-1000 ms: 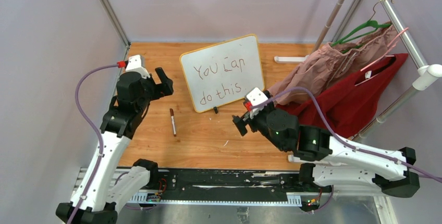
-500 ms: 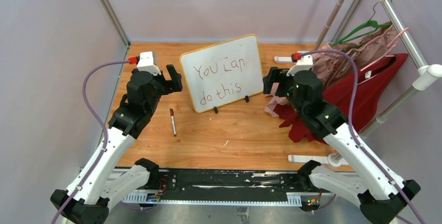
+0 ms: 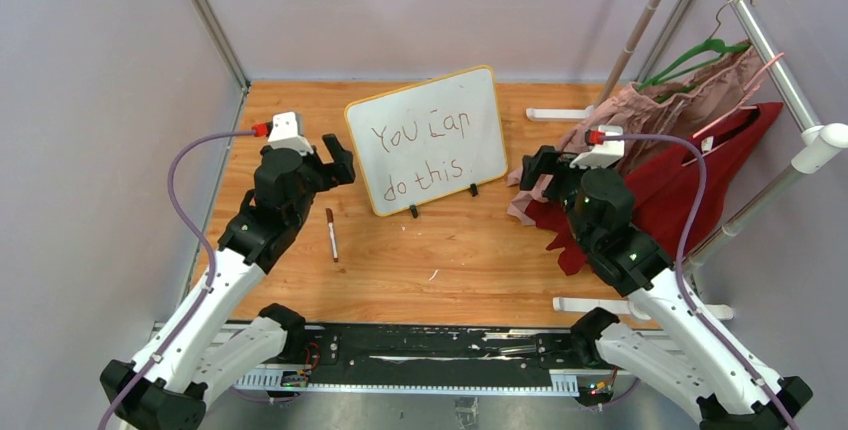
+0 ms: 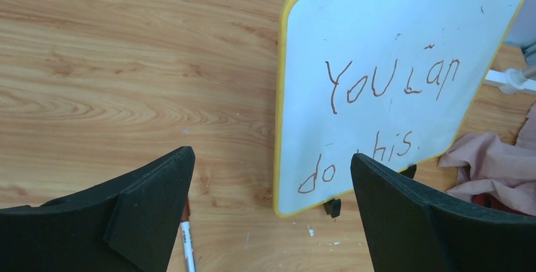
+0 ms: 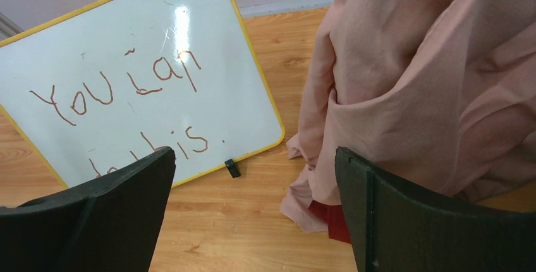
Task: Write a sentence on the whiteboard
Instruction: Reset both arms
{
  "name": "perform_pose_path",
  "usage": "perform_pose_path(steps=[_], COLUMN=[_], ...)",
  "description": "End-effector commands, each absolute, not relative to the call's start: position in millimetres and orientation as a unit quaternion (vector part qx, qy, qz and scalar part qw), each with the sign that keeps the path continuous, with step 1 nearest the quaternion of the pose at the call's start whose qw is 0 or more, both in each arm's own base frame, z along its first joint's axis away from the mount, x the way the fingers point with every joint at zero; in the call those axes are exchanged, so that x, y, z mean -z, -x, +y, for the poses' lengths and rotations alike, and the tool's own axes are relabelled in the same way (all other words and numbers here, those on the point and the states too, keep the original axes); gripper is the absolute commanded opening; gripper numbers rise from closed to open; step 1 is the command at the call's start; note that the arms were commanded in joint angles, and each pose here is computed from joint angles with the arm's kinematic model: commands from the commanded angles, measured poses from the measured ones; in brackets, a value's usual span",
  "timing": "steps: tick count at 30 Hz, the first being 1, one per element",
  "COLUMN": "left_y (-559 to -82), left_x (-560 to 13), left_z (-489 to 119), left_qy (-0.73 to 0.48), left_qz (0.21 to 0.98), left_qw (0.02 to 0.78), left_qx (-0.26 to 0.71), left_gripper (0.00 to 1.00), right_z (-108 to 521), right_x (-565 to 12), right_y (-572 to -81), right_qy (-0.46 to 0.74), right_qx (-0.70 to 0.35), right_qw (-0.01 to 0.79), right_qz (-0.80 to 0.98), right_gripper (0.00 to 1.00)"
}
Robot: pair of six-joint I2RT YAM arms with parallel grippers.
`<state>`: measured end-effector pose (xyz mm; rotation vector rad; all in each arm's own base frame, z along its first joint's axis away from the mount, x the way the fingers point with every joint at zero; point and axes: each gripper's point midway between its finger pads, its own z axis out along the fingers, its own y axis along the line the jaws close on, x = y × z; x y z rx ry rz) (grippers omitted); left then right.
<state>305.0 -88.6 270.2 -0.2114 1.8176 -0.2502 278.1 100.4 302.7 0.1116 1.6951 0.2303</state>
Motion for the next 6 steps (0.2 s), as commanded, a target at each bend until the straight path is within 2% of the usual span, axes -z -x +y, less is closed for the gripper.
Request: perform_pose_path(steps=[1, 6], left_y=[-301.0, -298.7], left_x=[-282.7, -285.4], left_z=[-97.2, -99.5], left_qy=[0.087, 0.083], left_qz=[0.764, 0.762], left_qw=[0.624, 0.627], left_qx=[0.139, 0.142], left_gripper=[1.00, 1.00], right_z=[96.9, 92.3], right_x=[-311.7, -312.9], right_y=[-279.8, -276.6], right_qy=[-0.056, -0.057], right_qx=[-0.107, -0.101], right_qw=[0.676, 0.681], right_qz=[0.727, 0.723], right_gripper=[1.00, 1.00])
